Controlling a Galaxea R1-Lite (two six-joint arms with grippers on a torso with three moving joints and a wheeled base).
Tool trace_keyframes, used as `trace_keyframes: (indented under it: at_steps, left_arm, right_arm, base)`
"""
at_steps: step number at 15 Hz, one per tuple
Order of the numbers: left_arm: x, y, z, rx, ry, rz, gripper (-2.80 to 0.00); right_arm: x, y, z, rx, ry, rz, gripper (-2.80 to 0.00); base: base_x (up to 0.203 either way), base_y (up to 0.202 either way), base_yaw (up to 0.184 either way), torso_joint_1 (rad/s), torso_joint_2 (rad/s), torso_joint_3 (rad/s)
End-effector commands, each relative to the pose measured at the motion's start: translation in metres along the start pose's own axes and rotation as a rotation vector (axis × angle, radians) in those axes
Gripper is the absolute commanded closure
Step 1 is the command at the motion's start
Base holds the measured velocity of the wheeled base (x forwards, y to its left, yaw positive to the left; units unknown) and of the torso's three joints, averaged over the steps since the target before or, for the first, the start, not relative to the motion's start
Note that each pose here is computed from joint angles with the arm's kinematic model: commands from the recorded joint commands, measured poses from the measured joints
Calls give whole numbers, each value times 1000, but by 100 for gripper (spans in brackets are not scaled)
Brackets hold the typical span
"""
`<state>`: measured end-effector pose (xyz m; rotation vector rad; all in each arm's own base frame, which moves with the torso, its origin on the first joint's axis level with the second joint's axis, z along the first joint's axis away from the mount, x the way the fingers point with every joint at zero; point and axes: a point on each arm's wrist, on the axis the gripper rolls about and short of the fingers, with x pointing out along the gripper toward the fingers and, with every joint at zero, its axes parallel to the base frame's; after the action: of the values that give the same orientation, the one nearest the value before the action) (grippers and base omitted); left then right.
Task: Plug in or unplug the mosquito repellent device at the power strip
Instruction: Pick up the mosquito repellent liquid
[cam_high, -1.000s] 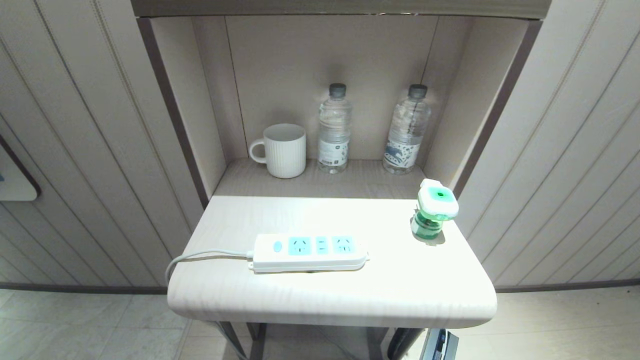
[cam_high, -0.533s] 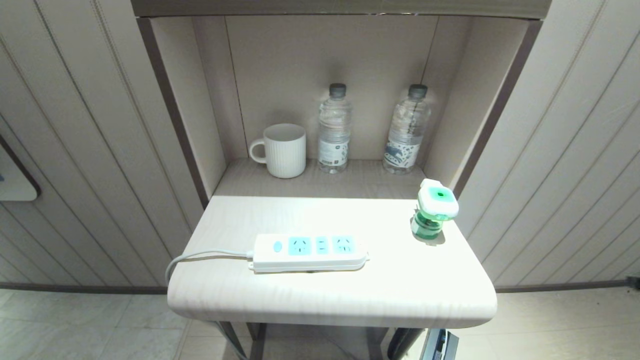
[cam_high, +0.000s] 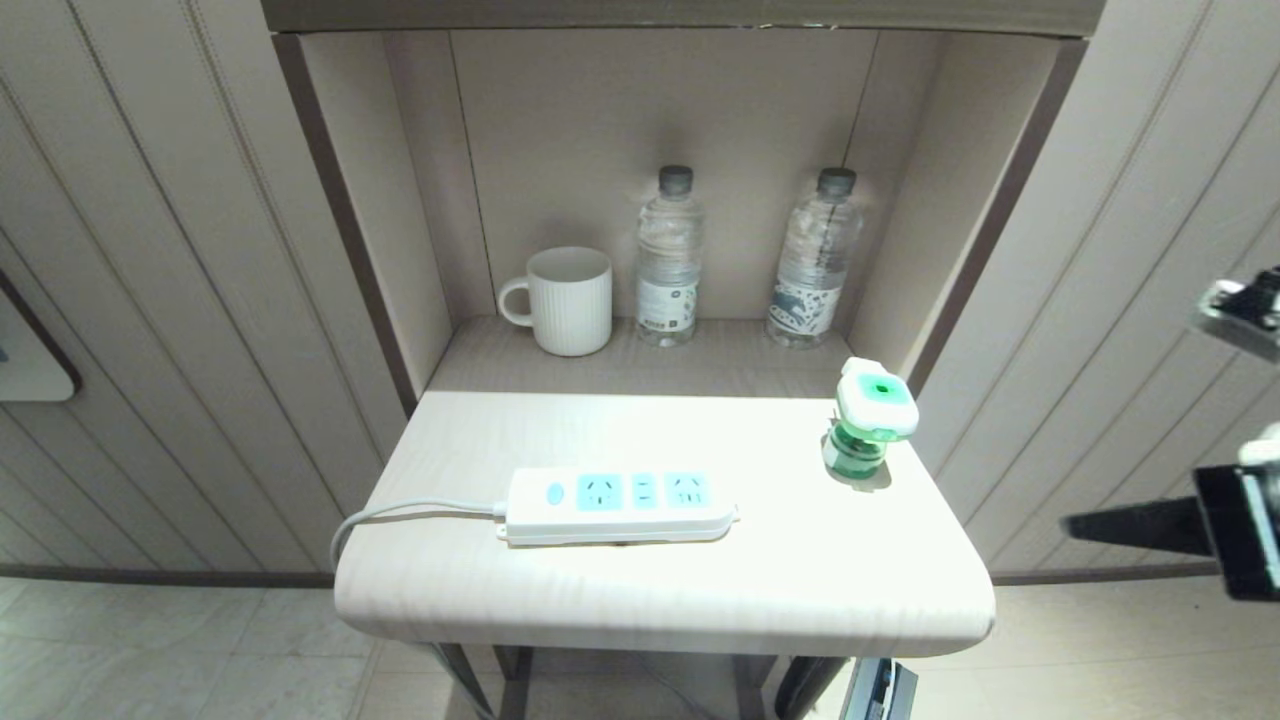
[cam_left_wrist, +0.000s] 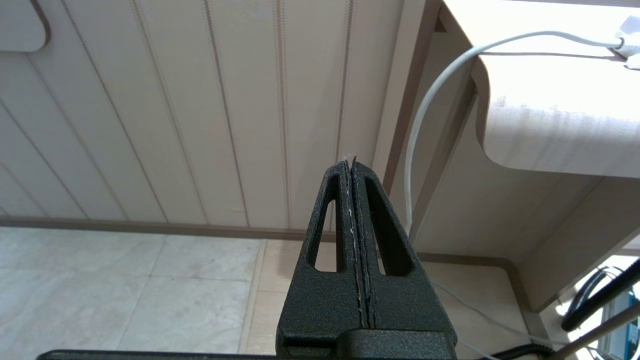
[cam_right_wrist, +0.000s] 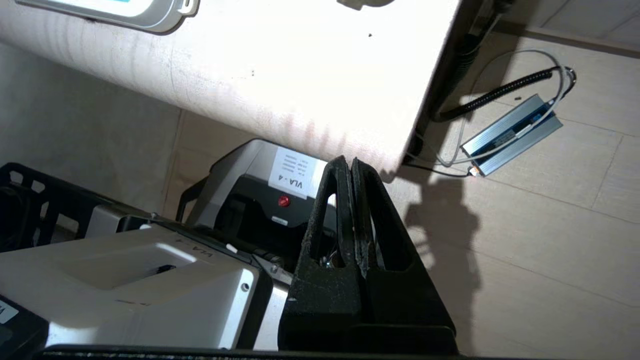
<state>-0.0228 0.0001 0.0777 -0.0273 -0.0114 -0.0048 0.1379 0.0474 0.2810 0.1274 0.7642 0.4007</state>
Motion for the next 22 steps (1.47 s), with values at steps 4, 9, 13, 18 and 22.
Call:
trace_keyframes:
  at_steps: [4,9,13,18,22]
  left_arm:
    - [0,0,0,0,-3,0,0]
    - [0,0,0,0,-1,0,0]
    - [0,0,0,0,-1,0,0]
    - [0,0,0,0,-2,0,0]
    - [0,0,0,0,-1,0,0]
  right_arm:
    - [41,13,16,-44,108,42,0]
    - [42,13,16,-46,103,15,-280]
    - [37,14,19,-53,80,15,-280]
    - [32,22,25,-84,42,17,-280]
    - [45,46,18,-186,-7,-138,-280]
  base:
    - [0,0,0,0,0,0]
    - [0,0,0,0,0,0]
    - [0,0,0,0,0,0]
    - [0,0,0,0,0,0]
    - [0,0,0,0,0,0]
